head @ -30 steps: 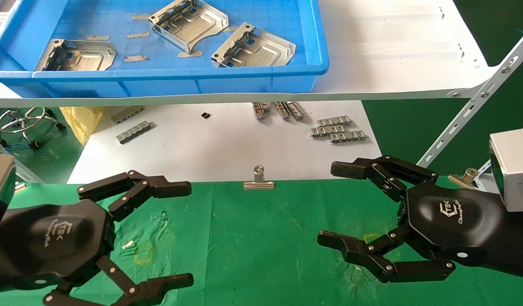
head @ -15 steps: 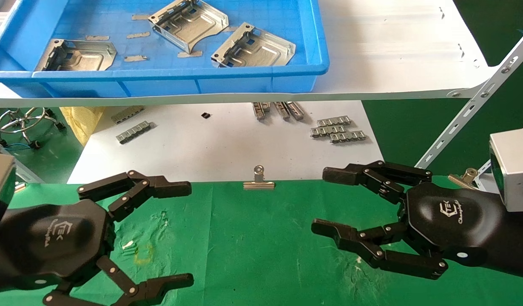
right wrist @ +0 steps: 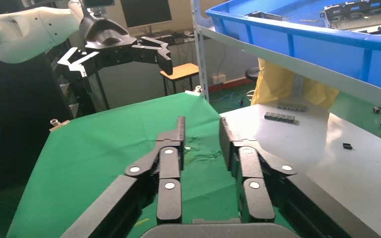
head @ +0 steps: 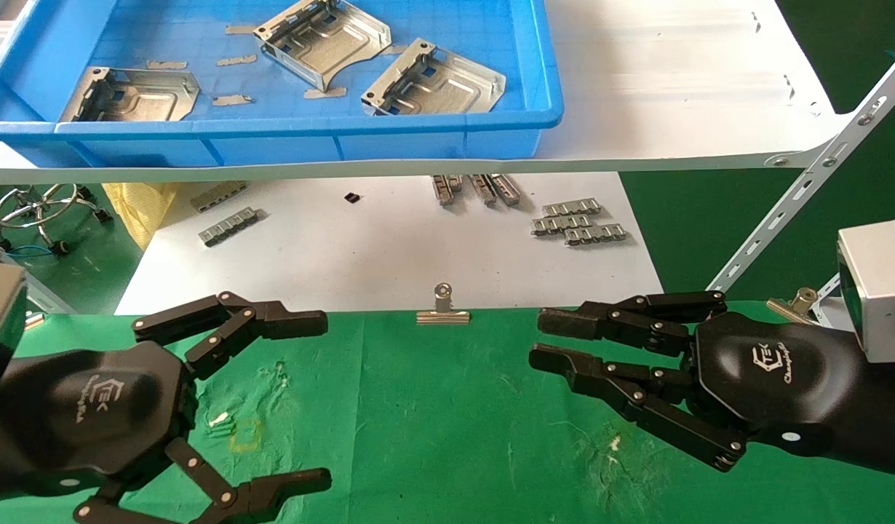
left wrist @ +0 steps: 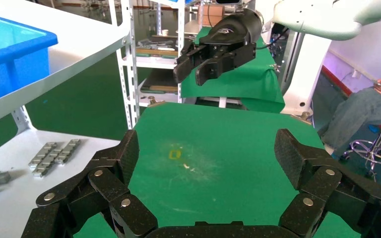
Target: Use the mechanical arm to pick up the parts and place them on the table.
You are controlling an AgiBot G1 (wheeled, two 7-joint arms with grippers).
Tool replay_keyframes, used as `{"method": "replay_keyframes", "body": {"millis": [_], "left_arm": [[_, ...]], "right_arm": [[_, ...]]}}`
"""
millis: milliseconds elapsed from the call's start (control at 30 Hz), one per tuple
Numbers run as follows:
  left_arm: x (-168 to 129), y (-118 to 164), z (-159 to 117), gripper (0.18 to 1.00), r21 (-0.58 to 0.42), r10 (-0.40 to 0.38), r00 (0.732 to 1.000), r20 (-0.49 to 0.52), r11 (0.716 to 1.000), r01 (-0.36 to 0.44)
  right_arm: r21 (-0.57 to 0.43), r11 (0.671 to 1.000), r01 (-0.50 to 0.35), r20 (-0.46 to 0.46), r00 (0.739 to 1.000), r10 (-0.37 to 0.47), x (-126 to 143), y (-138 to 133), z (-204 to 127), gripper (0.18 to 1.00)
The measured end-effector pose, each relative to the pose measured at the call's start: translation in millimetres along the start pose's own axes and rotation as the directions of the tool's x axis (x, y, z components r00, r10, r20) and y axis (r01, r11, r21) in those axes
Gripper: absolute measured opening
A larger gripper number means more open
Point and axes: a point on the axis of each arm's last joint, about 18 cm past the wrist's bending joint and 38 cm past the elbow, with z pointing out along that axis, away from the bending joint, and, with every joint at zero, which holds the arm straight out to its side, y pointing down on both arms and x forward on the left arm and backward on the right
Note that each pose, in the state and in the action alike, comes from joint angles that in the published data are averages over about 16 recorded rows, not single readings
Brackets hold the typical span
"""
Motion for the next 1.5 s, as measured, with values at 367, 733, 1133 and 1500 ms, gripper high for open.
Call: {"method": "replay_keyframes", "body": {"millis": [367,733,1133,1500], "left_arm": [[-34.5,-29.0,5.9,1.001,0.007,0.076,0.993,0.09,0.997,-0.076],[-151.3,-84.7,30.3,1.001,-0.051,0.165,0.929,0.332,0.986,-0.157],[-260.2,-104.8,69.2,1.001,-0.227,0.195,0.807,0.557,0.971,-0.079],[-296.5,-96.4,81.1,0.999,-0.296,0.196,0.698,0.689,0.955,0.025]], "right_arm": [[0.0,1.0,0.0,0.0,1.0,0.0,0.0,0.0,0.0,0.256],[0.0,1.0,0.0,0.0,1.0,0.0,0.0,0.0,0.0,0.197],[0.0,1.0,0.0,0.0,1.0,0.0,0.0,0.0,0.0,0.192],[0.0,1.0,0.0,0.0,1.0,0.0,0.0,0.0,0.0,0.192]]}}
